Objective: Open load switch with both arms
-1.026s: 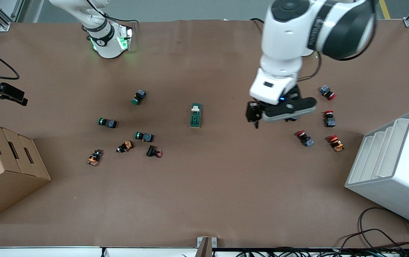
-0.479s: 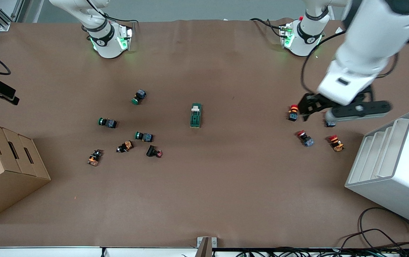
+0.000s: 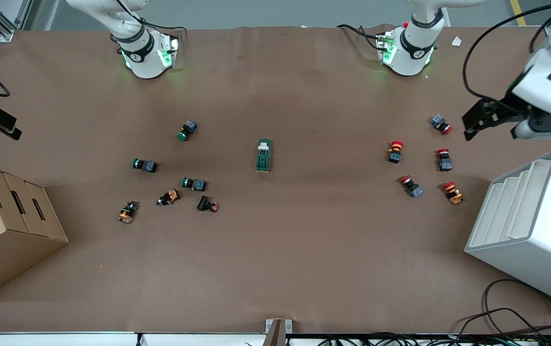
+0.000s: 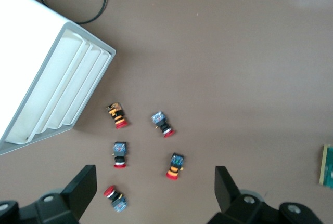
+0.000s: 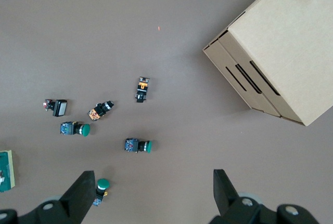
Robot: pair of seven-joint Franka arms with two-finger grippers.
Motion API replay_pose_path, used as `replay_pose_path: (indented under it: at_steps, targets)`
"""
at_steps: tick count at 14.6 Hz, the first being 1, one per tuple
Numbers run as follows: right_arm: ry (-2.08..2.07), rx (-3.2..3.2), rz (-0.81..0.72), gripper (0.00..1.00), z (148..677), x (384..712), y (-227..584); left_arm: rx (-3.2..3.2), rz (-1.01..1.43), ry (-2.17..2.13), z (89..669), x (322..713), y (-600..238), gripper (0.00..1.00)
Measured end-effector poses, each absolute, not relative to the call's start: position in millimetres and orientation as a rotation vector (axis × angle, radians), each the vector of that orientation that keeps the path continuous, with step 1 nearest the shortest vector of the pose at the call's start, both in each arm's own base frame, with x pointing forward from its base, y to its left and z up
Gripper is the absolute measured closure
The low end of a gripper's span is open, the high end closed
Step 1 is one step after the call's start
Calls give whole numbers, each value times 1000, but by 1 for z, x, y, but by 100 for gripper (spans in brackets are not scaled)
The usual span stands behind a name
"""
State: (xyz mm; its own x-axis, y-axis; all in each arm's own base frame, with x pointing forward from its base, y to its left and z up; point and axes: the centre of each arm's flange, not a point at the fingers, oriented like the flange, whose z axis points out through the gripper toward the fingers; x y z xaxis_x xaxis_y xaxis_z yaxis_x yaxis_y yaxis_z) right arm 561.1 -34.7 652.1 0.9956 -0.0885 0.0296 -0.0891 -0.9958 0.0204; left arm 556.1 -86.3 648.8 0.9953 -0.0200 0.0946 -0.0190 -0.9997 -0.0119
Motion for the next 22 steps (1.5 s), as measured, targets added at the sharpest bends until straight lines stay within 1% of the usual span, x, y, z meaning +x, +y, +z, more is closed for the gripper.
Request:
replay_pose_path:
  at_steps: [4, 7, 11, 16, 22]
  targets:
    - [-103, 3119, 27, 0, 651, 561, -22, -3143, -114, 163, 648, 546, -59, 0]
    - [-103, 3119, 24, 0, 651, 560, -22, -3142, -61, 177, 648, 535, -61, 0]
    - [-101, 3119, -45, 0, 647, 556, -21, -3140, -16, 189, 652, 524, -72, 0]
    - [-99, 3119, -71, 0, 646, 553, -20, -3161, -6, 204, 650, 523, -78, 0]
    - [-88, 3121, -59, 0, 658, 530, -20, -3141, -12, 182, 649, 524, -74, 0]
